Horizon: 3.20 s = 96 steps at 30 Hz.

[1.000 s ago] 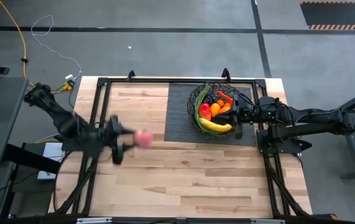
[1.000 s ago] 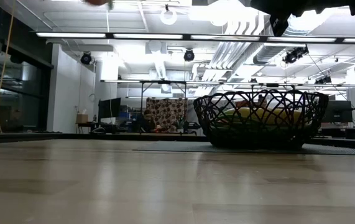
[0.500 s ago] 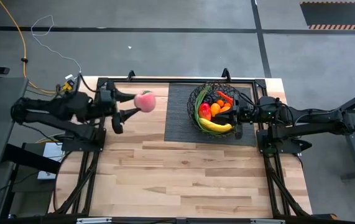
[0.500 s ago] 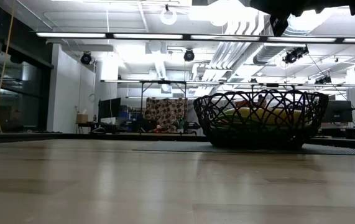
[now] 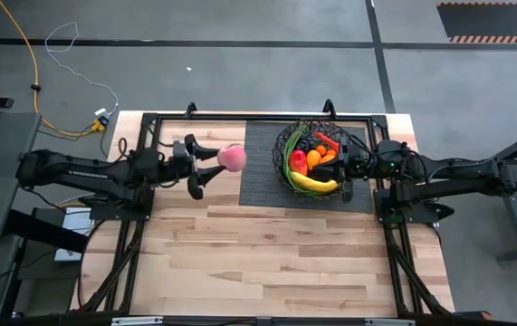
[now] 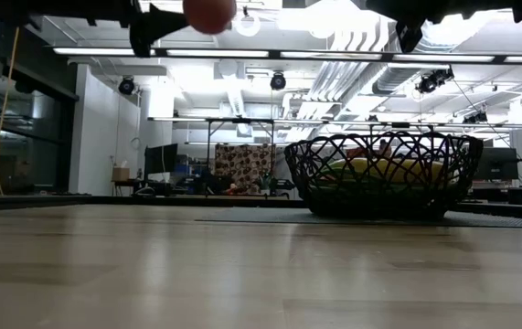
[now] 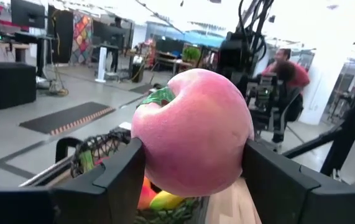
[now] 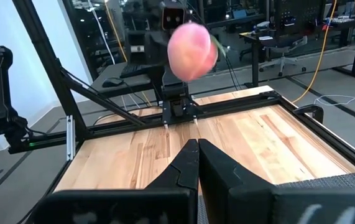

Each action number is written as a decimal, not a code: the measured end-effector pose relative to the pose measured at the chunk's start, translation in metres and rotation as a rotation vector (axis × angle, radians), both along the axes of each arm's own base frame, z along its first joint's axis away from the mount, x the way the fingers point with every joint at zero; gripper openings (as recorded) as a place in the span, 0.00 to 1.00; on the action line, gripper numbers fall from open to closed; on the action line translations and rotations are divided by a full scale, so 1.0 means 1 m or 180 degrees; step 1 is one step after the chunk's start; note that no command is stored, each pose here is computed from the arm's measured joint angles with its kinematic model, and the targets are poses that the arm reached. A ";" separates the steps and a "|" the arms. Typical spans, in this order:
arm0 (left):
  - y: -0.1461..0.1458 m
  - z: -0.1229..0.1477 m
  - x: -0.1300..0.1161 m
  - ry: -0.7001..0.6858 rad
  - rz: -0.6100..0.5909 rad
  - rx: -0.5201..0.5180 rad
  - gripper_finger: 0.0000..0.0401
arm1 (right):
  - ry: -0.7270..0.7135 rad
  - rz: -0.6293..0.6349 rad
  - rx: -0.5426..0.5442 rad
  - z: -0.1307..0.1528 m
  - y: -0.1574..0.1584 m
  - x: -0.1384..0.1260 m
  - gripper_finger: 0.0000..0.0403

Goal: Build produce basket
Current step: Put the peach into the wire basket

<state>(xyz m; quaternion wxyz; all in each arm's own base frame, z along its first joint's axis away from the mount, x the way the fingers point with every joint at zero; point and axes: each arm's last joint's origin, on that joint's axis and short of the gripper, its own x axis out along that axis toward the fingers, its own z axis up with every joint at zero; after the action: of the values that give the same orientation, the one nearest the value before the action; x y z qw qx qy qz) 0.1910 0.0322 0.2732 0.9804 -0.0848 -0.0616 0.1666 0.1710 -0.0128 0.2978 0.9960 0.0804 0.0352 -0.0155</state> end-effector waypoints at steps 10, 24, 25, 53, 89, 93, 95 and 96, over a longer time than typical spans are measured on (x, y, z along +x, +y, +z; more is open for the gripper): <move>0.001 -0.003 0.006 0.0030 0.0000 0.0077 0.59 | -0.0004 0.0001 0.0000 0.000 0.000 0.000 0.00; 0.002 0.001 0.008 0.0002 0.0107 -0.0095 0.59 | -0.0055 0.0001 -0.0005 0.002 0.000 0.000 0.00; 0.003 0.005 0.011 0.0001 0.0181 -0.0186 0.59 | -0.0094 0.0000 -0.0008 0.003 0.000 0.000 0.00; 0.073 -0.022 0.237 0.1191 0.0187 0.0189 0.59 | -0.1349 -0.0058 -0.0422 0.041 0.000 -0.006 0.00; 0.082 -0.097 0.285 0.1635 0.0143 0.0158 0.59 | -0.1344 -0.0059 -0.0421 0.040 0.000 -0.006 0.00; 0.082 -0.097 0.285 0.1634 0.0088 0.0151 0.59 | -0.1345 -0.0059 -0.0421 0.041 0.000 -0.006 0.00; 0.081 -0.098 0.285 0.1647 0.0069 0.0152 0.60 | -0.1345 -0.0059 -0.0421 0.040 0.000 -0.006 0.00; 0.081 -0.098 0.285 0.1676 0.0062 0.0168 0.61 | -0.1345 -0.0059 -0.0421 0.041 0.000 -0.006 0.00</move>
<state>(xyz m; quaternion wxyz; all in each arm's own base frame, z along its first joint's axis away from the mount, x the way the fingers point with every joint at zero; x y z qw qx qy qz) 0.4762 0.1134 0.1747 0.9629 -0.0124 0.1904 0.1907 0.1651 -0.0125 0.3383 0.9842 0.0167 -0.1761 -0.0096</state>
